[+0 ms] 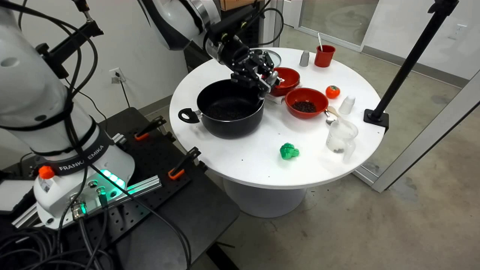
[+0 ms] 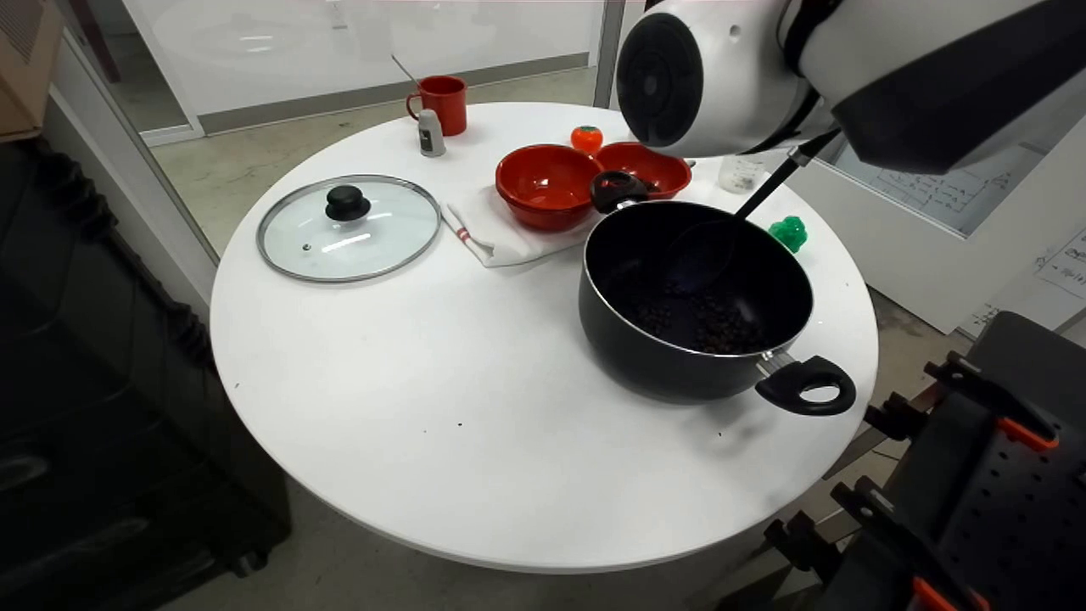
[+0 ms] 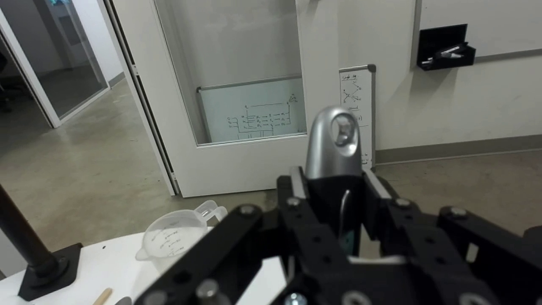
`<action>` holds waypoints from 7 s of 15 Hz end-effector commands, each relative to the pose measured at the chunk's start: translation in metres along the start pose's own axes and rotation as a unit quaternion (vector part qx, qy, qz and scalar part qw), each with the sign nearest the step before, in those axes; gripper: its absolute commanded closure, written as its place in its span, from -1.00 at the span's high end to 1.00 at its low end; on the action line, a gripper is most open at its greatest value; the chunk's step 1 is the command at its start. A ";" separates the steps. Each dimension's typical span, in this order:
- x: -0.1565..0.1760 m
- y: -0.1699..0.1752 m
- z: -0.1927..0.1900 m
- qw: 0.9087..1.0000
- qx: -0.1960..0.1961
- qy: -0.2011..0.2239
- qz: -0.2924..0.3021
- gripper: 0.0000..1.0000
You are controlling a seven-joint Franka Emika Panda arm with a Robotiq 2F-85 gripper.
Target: Use the black spoon to stir the contents in the black pot
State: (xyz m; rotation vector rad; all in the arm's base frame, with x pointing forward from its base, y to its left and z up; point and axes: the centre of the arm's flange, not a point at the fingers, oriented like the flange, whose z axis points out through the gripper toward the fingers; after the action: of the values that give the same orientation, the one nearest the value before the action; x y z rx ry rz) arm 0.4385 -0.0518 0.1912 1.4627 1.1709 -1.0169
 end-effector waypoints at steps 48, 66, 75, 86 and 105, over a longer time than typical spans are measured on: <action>-0.008 0.012 -0.082 0.997 -0.027 0.068 0.022 -0.84; -0.089 0.092 -0.032 0.987 0.103 0.106 -0.066 -0.84; -0.012 0.051 -0.043 0.984 0.100 0.064 -0.135 -0.84; 0.037 0.032 -0.040 0.974 0.111 0.066 -0.187 -0.84; 0.052 0.060 0.011 0.932 0.157 0.246 -0.217 -0.84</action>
State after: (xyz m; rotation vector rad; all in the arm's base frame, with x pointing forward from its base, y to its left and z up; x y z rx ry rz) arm 0.4960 -0.0538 0.1515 1.7434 1.7780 -1.2503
